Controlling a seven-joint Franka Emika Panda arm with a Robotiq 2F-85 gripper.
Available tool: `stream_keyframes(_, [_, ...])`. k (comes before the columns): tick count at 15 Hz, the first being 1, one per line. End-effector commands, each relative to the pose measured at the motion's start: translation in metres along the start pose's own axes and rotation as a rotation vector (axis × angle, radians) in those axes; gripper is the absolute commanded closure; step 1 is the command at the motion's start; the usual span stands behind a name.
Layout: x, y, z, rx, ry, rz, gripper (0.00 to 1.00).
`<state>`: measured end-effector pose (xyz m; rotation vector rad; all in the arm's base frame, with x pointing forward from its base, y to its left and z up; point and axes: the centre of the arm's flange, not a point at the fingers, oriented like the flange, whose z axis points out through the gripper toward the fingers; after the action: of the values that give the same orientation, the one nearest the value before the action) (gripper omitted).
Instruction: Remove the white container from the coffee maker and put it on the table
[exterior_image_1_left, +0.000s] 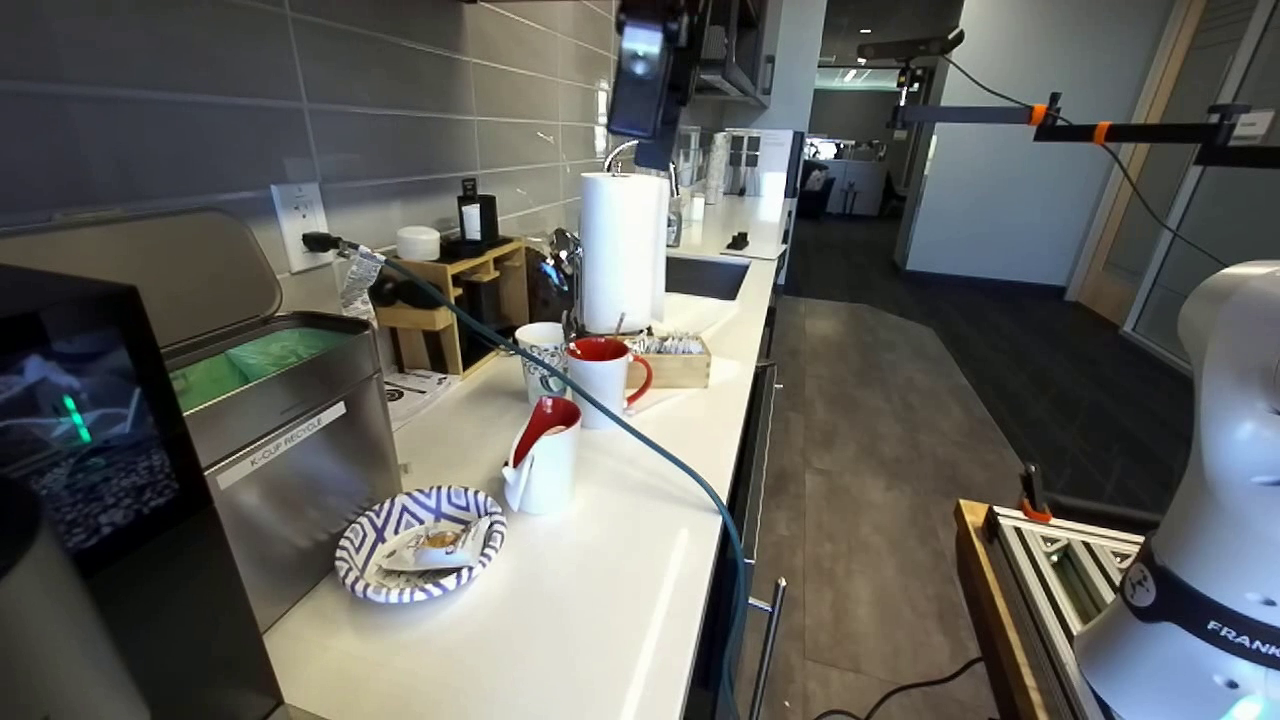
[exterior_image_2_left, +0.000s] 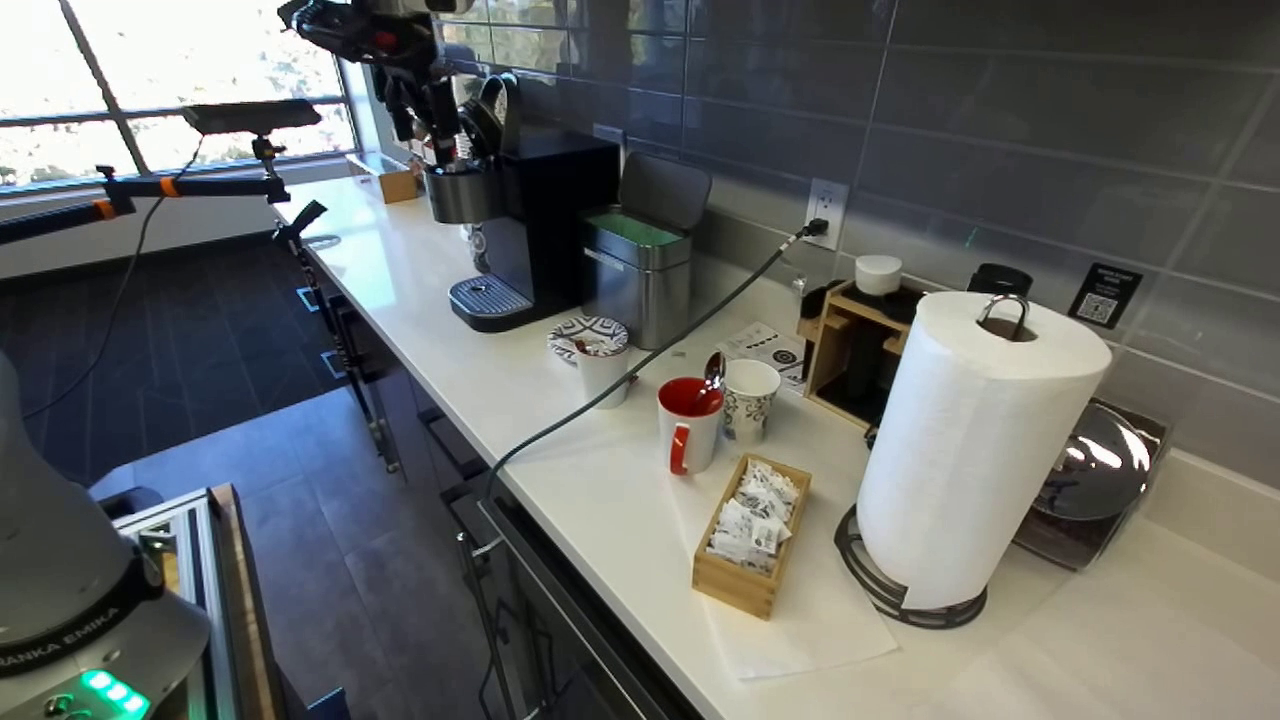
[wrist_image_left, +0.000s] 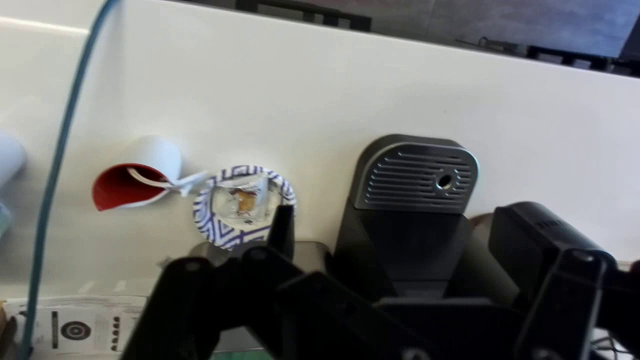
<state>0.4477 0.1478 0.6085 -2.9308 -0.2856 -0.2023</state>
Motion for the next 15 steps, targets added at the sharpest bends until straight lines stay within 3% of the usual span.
stream_keyframes(1, [0.002, -0.086, 0.021, 0.032, 0.120, 0.024, 0.00])
stream_keyframes(4, [0.002, -0.164, 0.035, -0.003, 0.230, -0.012, 0.00])
stream_keyframes(7, [0.004, -0.223, 0.052, -0.088, 0.324, -0.031, 0.00])
stream_keyframes(11, [0.018, -0.253, 0.065, -0.211, 0.416, -0.029, 0.00])
stream_keyframes(15, [0.050, -0.254, 0.059, -0.256, 0.429, -0.061, 0.00])
